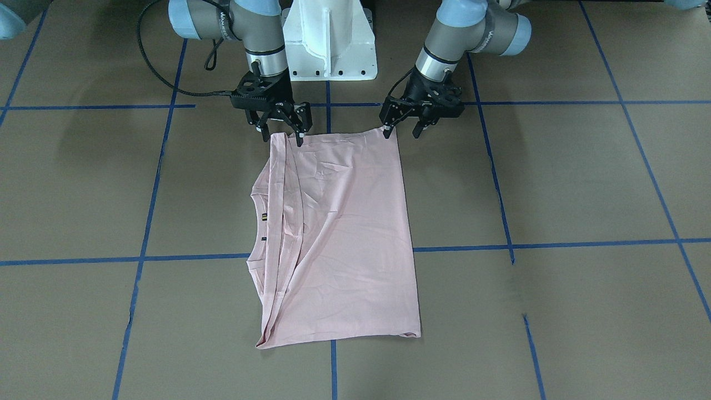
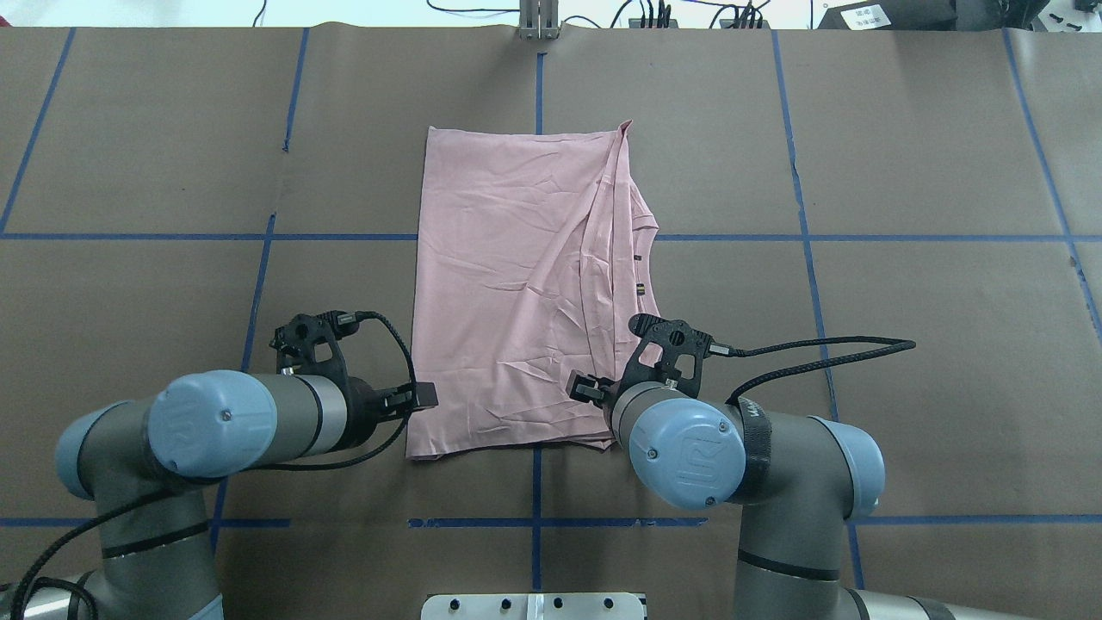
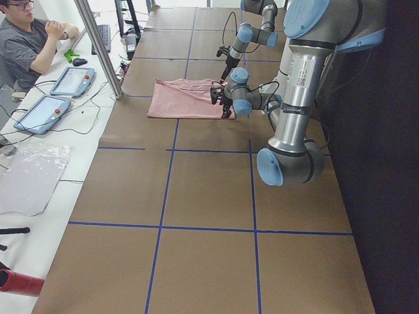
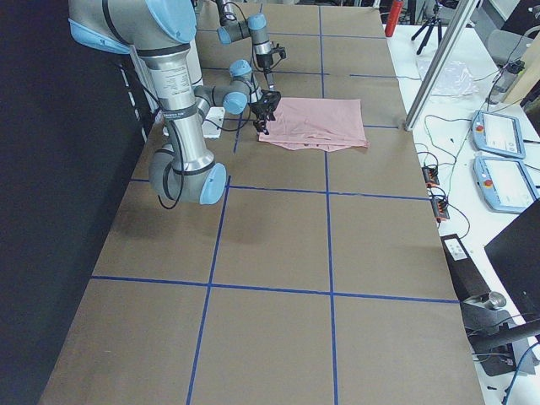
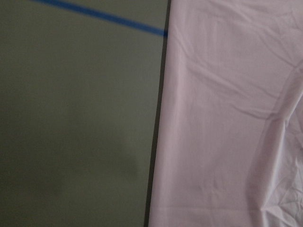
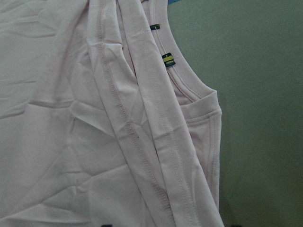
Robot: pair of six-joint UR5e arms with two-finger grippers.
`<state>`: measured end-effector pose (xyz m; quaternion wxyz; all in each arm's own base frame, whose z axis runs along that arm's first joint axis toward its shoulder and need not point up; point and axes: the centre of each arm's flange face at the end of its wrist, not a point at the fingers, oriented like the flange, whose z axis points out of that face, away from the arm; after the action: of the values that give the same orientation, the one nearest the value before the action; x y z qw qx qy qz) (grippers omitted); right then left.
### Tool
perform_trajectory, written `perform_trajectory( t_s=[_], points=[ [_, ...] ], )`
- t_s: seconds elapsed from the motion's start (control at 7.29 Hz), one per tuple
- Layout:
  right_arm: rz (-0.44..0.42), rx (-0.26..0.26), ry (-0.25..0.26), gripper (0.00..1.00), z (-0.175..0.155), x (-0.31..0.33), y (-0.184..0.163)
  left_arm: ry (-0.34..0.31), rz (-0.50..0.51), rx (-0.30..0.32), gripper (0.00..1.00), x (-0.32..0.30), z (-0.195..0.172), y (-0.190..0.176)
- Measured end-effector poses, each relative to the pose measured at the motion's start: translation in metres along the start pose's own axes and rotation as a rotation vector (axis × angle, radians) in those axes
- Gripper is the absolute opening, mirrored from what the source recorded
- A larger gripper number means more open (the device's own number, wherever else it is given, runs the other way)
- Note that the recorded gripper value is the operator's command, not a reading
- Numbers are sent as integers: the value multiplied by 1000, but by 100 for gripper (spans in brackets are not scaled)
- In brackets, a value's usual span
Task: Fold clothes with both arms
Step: 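Lower the left gripper to the shirt's near edge beside the right gripper, then grasp the shirt's near edge with both grippers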
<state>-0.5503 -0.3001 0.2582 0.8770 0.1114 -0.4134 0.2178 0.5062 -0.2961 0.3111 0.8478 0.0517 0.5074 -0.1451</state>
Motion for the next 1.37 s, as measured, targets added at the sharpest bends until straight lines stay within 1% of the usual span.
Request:
perform_trajectory(
  t_s=[0.14,0.27,1.1,1.23,1.37],
  points=[
    [0,1,-1,88,0,0,0,-12,-6,-14,74,-2,9,21],
    [0,1,-2,88,-1,0,0,-19,-5,-22,65,-3,14,31],
    [0,5,-5,88,-2,-1,0,-29,-4,-31,64,0,19,37],
    [-1,5,-5,88,-2,-1,0,-31,-4,-31,59,0,20,37],
    [0,5,-5,89,-2,-1,0,-32,-3,-32,57,0,21,38]
  ],
)
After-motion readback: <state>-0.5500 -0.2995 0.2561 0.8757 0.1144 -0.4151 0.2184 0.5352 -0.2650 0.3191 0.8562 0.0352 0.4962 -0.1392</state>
